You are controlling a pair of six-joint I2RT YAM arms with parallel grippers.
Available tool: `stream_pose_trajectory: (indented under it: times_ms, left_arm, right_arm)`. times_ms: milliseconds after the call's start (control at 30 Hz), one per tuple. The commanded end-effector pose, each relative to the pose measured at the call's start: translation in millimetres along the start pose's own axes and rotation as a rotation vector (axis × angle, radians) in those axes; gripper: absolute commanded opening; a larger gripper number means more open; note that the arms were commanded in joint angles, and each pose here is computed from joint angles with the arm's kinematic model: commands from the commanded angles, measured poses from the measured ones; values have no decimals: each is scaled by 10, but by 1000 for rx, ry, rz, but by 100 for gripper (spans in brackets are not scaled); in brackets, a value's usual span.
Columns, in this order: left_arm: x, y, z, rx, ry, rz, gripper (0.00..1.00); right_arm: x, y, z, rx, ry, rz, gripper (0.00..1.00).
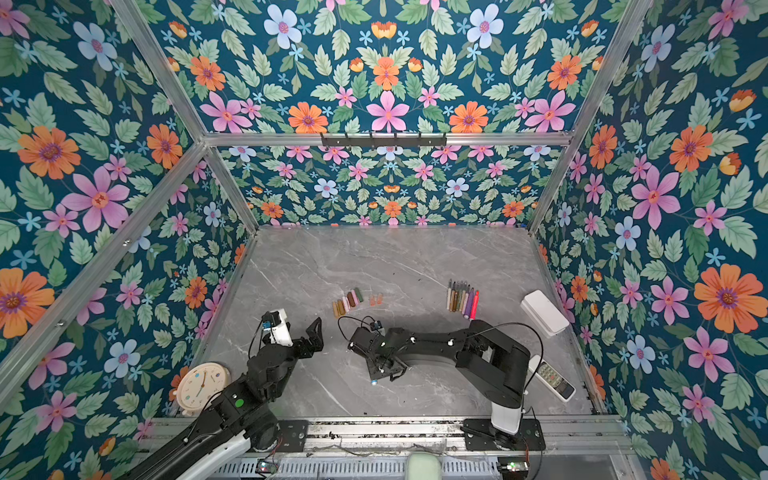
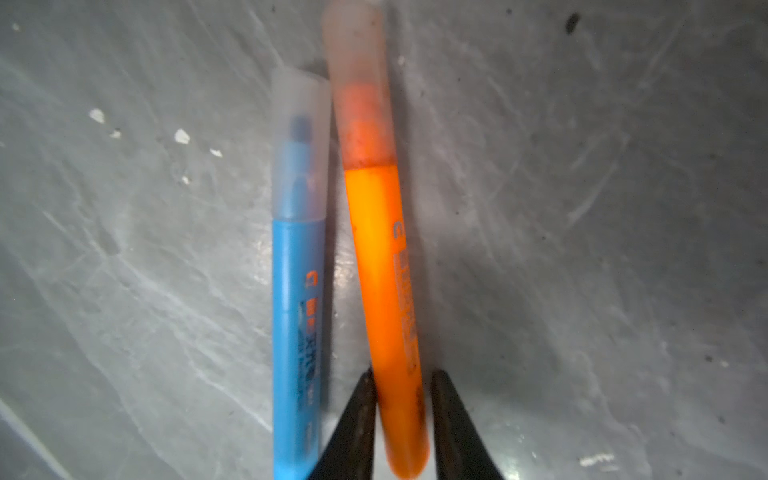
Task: Open the pen caps
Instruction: 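Move the right gripper to the orange highlighter and grasp it, then lift the orange highlighter with the right gripper while the left moves toward it, then close the left gripper on the orange highlighter cap while the right holds it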
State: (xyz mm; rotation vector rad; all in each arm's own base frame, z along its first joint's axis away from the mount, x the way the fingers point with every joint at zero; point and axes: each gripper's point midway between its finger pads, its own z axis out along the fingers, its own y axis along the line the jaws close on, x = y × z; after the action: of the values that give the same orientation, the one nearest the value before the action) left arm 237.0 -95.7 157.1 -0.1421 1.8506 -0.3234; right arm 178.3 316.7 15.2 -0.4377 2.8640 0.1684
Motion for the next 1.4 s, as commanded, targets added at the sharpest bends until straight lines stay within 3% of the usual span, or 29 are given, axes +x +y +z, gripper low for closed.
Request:
stream_pose_trajectory:
  times_ms: [0, 67, 133, 267, 400, 533, 667, 967, 1067, 1367]
  left_arm:
    - [-25, -48, 14, 13, 1, 18, 100]
    - [-11, -24, 34, -6, 3, 43, 100]
    - [0, 62, 45, -59, 7, -5, 100]
    - [-27, -363, 81, 134, 53, -81, 99]
    - [144, -906, 230, 309, 217, -134, 93]
    - [476, -1436, 414, 374, 455, -83, 93]
    - [512, -1833, 376, 535, 495, -193, 92]
    - [584, -2040, 294, 646, 569, -393, 81]
    - [574, -2135, 246, 710, 590, -469, 70]
    - [595, -2217, 217, 769, 610, -515, 47]
  right_arm:
    - [81, -115, 33, 32, 19, 35, 18]
    - [63, -196, -5, 26, 7, 57, 13]
    - [20, -320, -83, 7, -9, 95, 8]
    - [-80, -569, -363, -98, -91, 154, 2]
    - [-129, -385, -665, -351, -144, 79, 0]
    - [-79, -339, -794, -417, -144, 49, 0]
    - [-56, -264, -877, -488, -154, 56, 0]
    - [-69, -114, -1073, -615, -192, 42, 0]
    - [-77, -92, -1101, -629, -196, 35, 0]
    - [-39, -126, -1119, -627, -202, 38, 0]
